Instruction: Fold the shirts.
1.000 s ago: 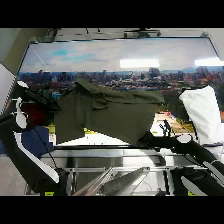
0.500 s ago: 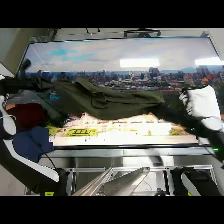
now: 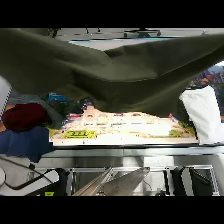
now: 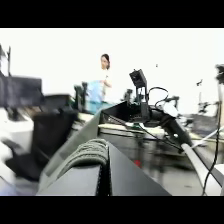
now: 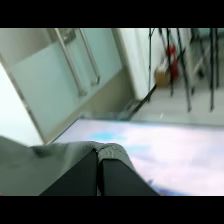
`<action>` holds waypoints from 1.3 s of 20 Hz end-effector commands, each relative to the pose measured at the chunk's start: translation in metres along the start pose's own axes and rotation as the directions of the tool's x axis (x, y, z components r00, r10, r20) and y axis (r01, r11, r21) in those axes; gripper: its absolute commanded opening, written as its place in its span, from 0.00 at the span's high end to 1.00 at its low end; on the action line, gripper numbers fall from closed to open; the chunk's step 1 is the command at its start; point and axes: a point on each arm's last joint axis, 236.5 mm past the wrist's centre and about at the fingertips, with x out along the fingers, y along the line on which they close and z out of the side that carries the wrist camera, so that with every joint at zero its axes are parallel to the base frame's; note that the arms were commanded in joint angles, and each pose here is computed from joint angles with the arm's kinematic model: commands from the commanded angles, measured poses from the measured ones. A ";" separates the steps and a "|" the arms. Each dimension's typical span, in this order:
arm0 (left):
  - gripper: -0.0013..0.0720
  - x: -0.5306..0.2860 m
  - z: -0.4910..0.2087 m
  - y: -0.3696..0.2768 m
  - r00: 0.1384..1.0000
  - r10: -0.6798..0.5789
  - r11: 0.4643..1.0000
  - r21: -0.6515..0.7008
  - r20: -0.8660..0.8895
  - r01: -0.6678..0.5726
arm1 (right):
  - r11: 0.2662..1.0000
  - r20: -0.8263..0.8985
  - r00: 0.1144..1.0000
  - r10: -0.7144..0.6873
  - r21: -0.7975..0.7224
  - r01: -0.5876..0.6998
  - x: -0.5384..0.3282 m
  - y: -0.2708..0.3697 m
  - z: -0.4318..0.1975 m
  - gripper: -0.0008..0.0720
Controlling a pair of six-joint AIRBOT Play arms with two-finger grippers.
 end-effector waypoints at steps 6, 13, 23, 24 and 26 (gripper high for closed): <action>0.95 -0.018 0.002 0.024 0.734 0.668 0.743 0.168 -0.126 -0.648 | 0.986 -0.105 0.981 -0.162 -0.052 0.157 0.001 -0.041 0.015 0.97; 0.95 -0.081 -0.205 0.216 0.364 0.641 0.498 0.005 -0.676 -0.867 | 0.880 -0.554 0.742 -0.378 0.033 0.473 0.050 -0.230 -0.195 0.97; 0.95 -0.203 -0.498 0.357 0.231 0.349 0.224 -0.159 -0.908 -0.962 | 0.812 -0.765 0.589 -0.260 0.158 0.562 0.145 -0.367 -0.437 0.97; 0.95 -0.209 -0.512 0.367 0.230 0.345 0.218 -0.161 -0.910 -0.963 | 0.809 -0.755 0.613 -0.235 0.198 0.554 0.160 -0.372 -0.443 0.97; 0.95 -0.216 -0.523 0.390 0.230 0.364 0.228 -0.153 -0.902 -0.961 | 0.804 -0.713 0.669 -0.211 0.262 0.533 0.191 -0.386 -0.441 0.97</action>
